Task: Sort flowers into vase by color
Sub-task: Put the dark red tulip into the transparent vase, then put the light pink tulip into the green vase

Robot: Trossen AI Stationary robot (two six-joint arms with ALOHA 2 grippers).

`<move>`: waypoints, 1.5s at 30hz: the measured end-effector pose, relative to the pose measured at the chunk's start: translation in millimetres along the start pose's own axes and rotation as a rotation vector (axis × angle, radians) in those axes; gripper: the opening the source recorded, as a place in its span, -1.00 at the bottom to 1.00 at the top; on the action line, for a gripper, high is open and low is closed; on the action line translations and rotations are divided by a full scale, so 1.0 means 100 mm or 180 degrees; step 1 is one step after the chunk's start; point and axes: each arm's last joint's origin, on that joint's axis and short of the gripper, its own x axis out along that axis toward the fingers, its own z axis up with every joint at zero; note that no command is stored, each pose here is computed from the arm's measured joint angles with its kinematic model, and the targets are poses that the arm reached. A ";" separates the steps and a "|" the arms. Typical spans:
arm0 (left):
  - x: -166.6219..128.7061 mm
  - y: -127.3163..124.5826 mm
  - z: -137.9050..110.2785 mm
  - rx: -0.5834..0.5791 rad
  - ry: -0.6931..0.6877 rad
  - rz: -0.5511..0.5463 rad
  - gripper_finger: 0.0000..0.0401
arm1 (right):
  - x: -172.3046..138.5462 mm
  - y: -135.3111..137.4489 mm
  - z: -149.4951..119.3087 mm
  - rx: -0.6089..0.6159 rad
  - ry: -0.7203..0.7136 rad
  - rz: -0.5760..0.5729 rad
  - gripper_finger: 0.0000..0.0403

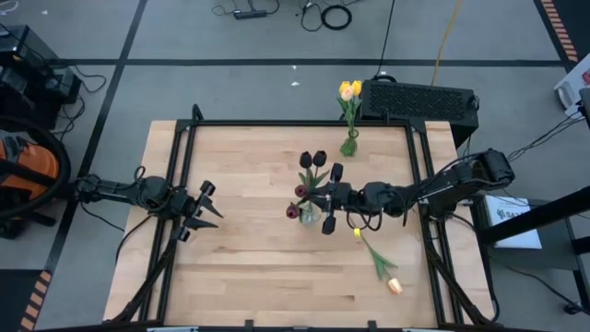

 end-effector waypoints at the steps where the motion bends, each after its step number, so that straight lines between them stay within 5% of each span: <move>1: 0.00 0.00 0.00 0.0000 0.0000 0.0000 -0.28 | 0.00 0.00 0.00 0.0023 0.0001 0.0000 -0.90; 13: 0.00 0.00 0.00 -0.0001 0.0000 -0.0001 -0.28 | 0.01 -0.03 -0.01 0.0263 0.0025 -0.0121 -0.85; 24: 0.00 0.00 0.00 0.0000 0.0000 0.0000 -0.28 | 0.00 -0.03 -0.04 0.0517 0.0121 -0.0116 -0.41; 37: 0.00 0.00 0.00 0.0000 0.0000 -0.0001 -0.28 | -0.17 -0.11 0.33 0.0429 -0.0191 -0.0116 -0.20; 45: 0.00 0.00 0.00 0.0000 0.0000 0.0000 -0.28 | -0.43 -0.17 0.46 0.1200 0.0339 -0.0396 -0.28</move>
